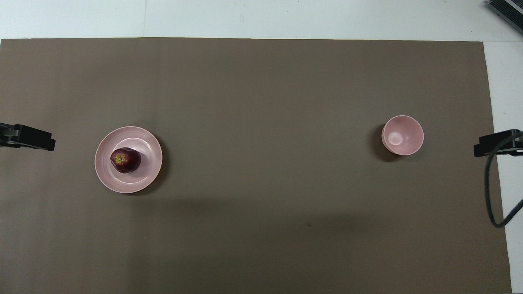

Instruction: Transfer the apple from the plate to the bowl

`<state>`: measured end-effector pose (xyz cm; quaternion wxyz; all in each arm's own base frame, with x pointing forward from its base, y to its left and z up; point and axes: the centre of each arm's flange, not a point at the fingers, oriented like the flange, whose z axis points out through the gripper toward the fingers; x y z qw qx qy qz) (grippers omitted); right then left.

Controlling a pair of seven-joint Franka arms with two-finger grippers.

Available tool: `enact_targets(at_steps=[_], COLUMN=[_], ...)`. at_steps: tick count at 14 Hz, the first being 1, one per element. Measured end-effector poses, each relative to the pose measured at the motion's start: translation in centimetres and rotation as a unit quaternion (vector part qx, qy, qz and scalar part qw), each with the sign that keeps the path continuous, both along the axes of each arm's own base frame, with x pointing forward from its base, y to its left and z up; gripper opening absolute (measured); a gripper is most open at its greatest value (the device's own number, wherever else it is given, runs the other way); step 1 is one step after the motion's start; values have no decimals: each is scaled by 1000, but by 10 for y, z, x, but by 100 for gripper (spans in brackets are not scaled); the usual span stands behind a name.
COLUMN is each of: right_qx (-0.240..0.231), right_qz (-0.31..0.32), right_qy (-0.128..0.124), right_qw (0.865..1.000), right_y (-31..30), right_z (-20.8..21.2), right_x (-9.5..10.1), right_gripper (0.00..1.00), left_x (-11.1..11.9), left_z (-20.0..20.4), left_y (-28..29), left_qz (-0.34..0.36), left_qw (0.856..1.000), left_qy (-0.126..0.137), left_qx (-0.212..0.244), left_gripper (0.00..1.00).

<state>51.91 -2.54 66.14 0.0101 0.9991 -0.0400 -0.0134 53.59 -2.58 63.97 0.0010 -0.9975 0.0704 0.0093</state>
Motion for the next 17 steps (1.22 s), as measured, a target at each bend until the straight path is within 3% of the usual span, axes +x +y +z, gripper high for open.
enact_targets(at_steps=[17], right_qx=[2], right_qz=[-6], right_qy=[0], right_qw=[1000], right_y=[-8], right_z=[0], right_x=[0], right_gripper=[100], left_x=[-1], left_z=[-1], left_y=[2], left_qz=[0], left_qw=[1000], left_qy=[4], left_qx=[0], left_gripper=[100])
